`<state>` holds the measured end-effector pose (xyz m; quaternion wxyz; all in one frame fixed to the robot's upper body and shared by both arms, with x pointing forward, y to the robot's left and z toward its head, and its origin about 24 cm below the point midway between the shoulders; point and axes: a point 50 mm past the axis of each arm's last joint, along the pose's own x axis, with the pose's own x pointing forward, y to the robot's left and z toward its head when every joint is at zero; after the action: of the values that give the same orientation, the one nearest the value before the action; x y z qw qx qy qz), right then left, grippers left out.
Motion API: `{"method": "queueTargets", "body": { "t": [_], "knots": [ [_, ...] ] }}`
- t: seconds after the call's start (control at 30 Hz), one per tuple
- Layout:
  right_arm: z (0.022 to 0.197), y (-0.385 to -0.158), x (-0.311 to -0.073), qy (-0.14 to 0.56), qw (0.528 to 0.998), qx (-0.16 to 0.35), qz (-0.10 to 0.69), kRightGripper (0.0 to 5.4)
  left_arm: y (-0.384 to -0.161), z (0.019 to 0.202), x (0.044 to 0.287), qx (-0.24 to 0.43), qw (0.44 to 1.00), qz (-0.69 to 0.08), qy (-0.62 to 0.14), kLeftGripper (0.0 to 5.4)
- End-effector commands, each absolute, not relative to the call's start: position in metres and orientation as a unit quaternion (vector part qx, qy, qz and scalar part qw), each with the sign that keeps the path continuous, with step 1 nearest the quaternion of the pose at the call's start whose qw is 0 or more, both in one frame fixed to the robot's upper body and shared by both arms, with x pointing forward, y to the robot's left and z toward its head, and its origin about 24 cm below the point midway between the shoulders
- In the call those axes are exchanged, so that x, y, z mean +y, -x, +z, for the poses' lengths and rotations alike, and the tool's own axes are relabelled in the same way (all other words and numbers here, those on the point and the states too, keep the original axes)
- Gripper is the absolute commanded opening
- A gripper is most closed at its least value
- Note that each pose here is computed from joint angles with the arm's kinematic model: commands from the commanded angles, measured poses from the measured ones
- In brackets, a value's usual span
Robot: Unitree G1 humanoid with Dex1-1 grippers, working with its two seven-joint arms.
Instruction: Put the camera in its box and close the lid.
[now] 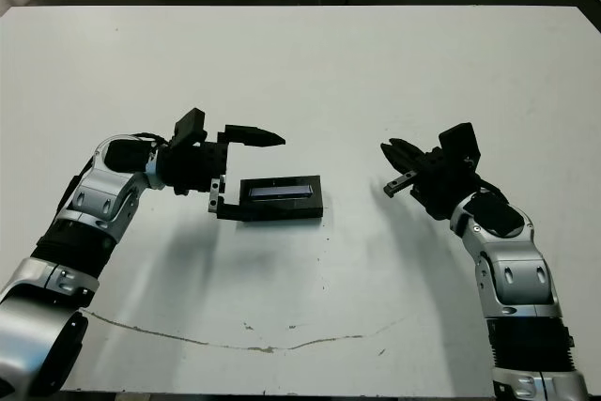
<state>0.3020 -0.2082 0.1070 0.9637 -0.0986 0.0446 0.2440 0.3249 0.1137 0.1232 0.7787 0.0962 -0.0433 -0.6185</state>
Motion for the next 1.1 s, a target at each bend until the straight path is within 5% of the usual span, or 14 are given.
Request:
{"method": "queueTargets", "body": {
  "t": [0.03, 0.3, 0.77, 1.1],
  "knots": [
    [0.098, -0.299, -0.211, 0.098, 0.964, 0.059, 0.241, 0.00, -0.317, 0.112, 0.112, -0.053, 0.843, -0.532, -0.062, 5.16],
    [0.100, -0.298, -0.209, 0.098, 0.965, 0.066, 0.235, 0.00, -0.297, 0.112, 0.091, -0.107, 0.875, -0.435, -0.186, 3.32],
    [0.099, -0.298, -0.209, 0.103, 0.964, 0.062, 0.235, 0.00, -0.293, 0.085, 0.059, -0.004, 0.897, -0.394, -0.200, 0.01],
    [0.101, -0.299, -0.211, 0.102, 0.964, 0.065, 0.239, 0.00, -0.302, 0.064, 0.058, 0.113, 0.916, -0.345, -0.173, 0.01]
  ]
}}
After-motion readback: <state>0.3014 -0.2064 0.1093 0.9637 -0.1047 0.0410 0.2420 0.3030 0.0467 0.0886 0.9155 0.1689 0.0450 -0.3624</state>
